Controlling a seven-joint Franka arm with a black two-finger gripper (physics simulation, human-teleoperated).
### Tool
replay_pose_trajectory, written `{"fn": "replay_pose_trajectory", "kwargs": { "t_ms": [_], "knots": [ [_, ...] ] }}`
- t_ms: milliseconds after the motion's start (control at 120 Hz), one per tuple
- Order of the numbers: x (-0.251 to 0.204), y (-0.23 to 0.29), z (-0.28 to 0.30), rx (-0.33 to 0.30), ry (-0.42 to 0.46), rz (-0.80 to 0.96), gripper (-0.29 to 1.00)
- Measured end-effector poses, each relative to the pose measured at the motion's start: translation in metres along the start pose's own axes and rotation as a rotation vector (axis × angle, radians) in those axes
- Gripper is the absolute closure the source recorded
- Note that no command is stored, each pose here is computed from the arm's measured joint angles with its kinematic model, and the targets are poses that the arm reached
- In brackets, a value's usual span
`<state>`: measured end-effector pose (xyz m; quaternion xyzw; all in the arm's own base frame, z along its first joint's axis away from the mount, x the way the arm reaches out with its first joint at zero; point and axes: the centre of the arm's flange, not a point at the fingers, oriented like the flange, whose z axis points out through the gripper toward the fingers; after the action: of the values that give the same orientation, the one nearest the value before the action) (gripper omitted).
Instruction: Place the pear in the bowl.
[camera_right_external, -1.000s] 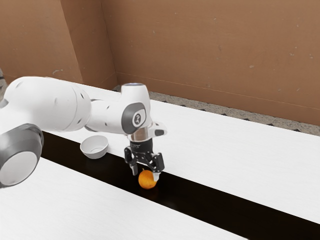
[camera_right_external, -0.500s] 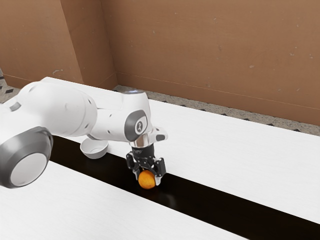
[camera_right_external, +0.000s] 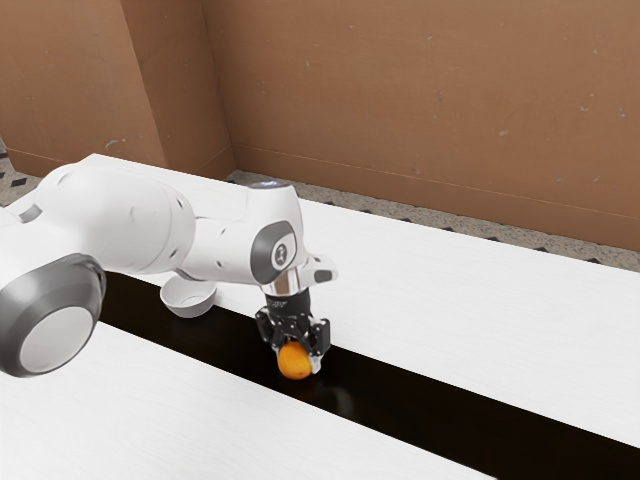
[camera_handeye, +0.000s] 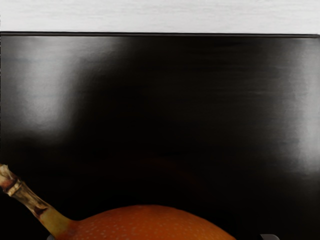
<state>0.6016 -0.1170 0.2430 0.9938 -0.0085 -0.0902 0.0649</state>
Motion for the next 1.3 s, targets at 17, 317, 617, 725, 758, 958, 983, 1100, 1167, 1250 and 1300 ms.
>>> {"fn": "replay_pose_trajectory", "kwargs": {
  "t_ms": [17,317,617,725,758,958,983,1100,1167,1250,1300],
  "knots": [
    [0.0,0.0,-0.001,0.001,0.002,0.001,0.29],
    [0.013,-0.006,-0.034,0.017,0.058,-0.001,0.33],
    [0.019,-0.07,-0.089,0.042,0.148,-0.102,0.35],
    [0.018,-0.098,-0.103,0.068,0.167,-0.14,0.35],
    [0.017,-0.109,-0.107,0.076,0.173,-0.156,0.35],
    [0.01,-0.174,-0.124,0.095,0.193,-0.257,0.35],
    [0.008,-0.184,-0.126,0.095,0.194,-0.271,0.35],
    [0.002,-0.218,-0.129,0.096,0.197,-0.321,0.35],
    [-0.002,-0.231,-0.13,0.098,0.196,-0.34,0.35],
    [-0.003,-0.241,-0.127,0.102,0.188,-0.352,0.35],
    [-0.005,-0.246,-0.123,0.101,0.18,-0.359,0.35]
  ]
}}
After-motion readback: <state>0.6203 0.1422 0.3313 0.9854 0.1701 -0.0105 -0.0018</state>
